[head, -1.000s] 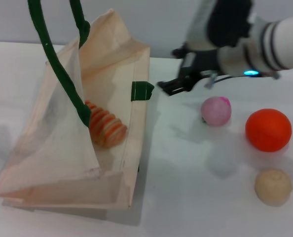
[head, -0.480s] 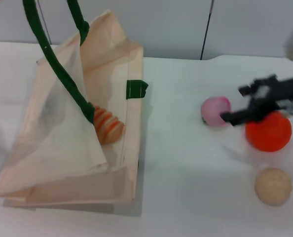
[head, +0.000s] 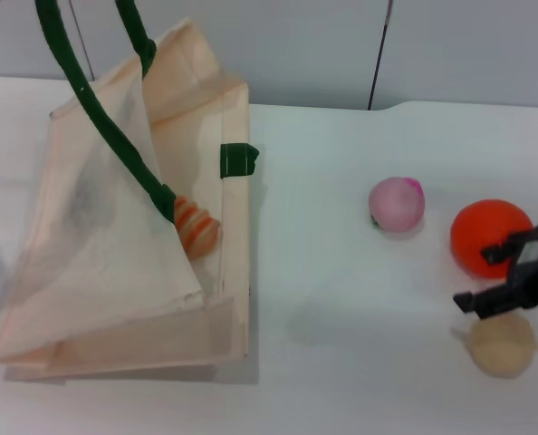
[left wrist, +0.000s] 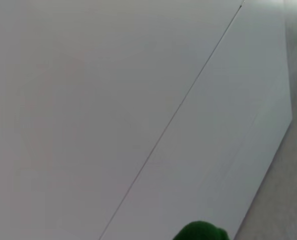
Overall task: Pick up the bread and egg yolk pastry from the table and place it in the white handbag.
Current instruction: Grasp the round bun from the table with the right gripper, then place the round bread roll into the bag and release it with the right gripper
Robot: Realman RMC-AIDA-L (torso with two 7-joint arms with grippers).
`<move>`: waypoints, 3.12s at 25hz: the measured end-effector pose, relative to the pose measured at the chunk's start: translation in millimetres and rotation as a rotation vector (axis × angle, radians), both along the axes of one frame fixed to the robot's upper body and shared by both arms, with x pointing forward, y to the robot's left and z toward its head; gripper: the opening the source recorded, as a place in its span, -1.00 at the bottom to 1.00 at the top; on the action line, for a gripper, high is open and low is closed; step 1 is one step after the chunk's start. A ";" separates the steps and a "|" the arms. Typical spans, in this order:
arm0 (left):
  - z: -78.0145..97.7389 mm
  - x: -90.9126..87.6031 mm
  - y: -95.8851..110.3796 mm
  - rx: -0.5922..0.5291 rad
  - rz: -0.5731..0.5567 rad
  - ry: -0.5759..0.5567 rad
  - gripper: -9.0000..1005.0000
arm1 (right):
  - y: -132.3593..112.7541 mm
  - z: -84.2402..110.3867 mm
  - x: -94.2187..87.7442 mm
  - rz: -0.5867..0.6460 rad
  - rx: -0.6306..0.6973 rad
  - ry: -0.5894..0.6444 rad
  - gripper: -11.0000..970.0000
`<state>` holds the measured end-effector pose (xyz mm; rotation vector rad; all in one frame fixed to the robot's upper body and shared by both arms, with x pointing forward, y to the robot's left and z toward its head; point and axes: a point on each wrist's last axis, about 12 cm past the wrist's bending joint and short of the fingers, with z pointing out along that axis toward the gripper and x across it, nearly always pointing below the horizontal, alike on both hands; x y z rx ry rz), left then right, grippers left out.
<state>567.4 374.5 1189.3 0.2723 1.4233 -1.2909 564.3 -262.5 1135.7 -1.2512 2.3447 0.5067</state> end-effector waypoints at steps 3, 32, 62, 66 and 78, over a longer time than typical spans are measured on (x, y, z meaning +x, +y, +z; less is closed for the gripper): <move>-0.4 0.0 0.4 0.000 0.003 0.002 -0.75 | -0.4 -6.0 -4.7 0.021 -0.002 0.035 0.85; -0.9 -0.5 1.2 0.000 0.008 0.003 -0.75 | -18.4 -31.4 -3.4 -0.034 -0.118 0.147 0.81; -1.0 -0.5 1.0 0.000 0.008 0.002 -0.75 | -22.0 4.9 2.1 0.015 0.014 0.065 0.45; 0.3 1.6 -1.6 -0.003 -0.002 0.001 -0.75 | -5.8 28.4 13.1 0.066 0.115 -0.028 0.44; 15.1 22.4 -35.1 0.003 -0.143 -0.018 -0.75 | 97.6 61.8 61.4 0.292 0.225 -0.181 0.42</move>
